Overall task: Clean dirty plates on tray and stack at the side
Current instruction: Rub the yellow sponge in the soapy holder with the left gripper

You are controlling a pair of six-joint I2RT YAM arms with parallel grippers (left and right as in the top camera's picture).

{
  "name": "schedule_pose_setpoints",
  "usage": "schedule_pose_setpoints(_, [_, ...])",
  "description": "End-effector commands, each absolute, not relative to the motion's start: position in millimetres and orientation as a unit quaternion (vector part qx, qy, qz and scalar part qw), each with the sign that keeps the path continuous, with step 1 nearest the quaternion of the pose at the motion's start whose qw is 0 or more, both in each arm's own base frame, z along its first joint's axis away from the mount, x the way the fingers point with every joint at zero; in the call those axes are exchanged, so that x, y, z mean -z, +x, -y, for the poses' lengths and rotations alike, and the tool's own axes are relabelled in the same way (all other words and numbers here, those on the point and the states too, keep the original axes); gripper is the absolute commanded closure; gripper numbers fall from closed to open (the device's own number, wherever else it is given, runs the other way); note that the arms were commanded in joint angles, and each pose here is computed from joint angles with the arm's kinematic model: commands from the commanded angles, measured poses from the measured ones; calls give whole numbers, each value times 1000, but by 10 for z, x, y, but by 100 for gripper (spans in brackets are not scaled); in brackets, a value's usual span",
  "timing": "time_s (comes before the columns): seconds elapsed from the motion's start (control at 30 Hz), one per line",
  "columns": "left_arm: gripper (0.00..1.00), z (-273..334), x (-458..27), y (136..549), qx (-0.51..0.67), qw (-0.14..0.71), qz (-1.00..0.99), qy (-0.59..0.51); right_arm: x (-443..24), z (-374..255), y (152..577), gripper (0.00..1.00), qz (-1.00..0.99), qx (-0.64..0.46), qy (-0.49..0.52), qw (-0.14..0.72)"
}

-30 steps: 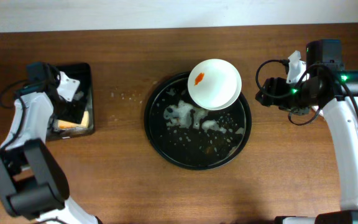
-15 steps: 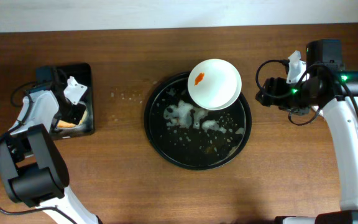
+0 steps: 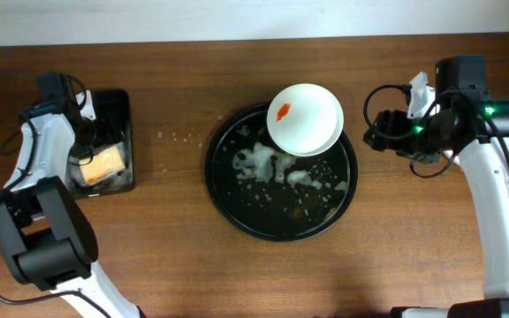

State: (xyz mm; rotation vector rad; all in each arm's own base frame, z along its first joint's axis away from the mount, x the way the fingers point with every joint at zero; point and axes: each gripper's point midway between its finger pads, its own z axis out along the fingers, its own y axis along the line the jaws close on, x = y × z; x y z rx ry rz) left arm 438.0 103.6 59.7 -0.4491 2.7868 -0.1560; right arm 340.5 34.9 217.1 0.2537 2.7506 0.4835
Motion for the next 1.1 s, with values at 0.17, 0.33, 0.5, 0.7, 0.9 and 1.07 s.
schedule_pose_setpoints(0.17, [30,-1469,-625,3908,-116,34,-972,203,-2153,-330,3409,31,-968,-165,94,165])
schedule_pose_setpoints(0.33, [31,-1333,-579,4008,-84,56,-947,305,-2152,-329,3409,30,-968,-165,94,165])
schedule_pose_setpoints(0.5, [33,-1291,-384,4028,-66,47,-934,348,-2152,-329,3408,31,-968,-165,94,165])
schedule_pose_setpoints(0.7, [41,-1385,-33,3964,-71,1,-938,339,-2152,-330,3407,31,-968,-165,94,164])
schedule_pose_setpoints(0.9, [100,-1300,-187,4178,-90,39,-974,206,-2152,-330,3407,31,-968,-165,94,164])
schedule_pose_setpoints(1.07, [100,-1235,-495,4228,-80,50,-995,41,-2153,-330,3409,31,-968,-165,94,165])
